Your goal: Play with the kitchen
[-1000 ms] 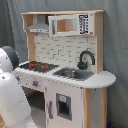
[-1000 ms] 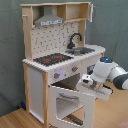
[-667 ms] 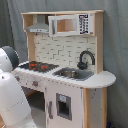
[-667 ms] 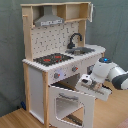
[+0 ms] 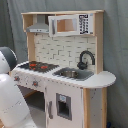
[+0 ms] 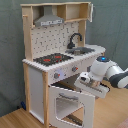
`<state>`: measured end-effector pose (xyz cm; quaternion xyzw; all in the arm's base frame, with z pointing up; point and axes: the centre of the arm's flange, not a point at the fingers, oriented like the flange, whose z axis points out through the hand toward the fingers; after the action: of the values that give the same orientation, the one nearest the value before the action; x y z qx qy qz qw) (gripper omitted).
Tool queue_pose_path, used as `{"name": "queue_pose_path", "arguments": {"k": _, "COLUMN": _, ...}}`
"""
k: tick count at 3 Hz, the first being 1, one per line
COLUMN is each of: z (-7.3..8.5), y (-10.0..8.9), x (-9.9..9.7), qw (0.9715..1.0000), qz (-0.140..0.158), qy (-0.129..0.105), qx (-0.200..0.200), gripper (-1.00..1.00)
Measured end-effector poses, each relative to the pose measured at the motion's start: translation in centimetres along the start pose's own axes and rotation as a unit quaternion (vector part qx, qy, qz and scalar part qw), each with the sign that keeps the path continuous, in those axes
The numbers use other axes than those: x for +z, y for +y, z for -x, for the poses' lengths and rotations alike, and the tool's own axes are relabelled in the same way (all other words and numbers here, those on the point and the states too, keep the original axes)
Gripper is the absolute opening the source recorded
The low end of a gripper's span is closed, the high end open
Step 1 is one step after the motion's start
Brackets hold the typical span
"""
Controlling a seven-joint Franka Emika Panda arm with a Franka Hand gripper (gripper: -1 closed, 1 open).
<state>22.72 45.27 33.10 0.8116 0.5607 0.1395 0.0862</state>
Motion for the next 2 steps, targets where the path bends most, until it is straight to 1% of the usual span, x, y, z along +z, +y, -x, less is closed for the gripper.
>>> {"name": "queue_pose_path", "arguments": {"k": 1, "z": 0.16, "y": 1.86, "x": -0.50, "qw": 0.9989, "qz": 0.041, "qy": -0.022, "qx": 0.004, "gripper": 1.00}}
{"name": "queue_pose_path", "arguments": {"k": 2, "z": -0.10, "y": 1.42, "x": -1.25, "qw": 0.9961, "qz": 0.077, "qy": -0.043, "qx": -0.004, "gripper": 1.00}}
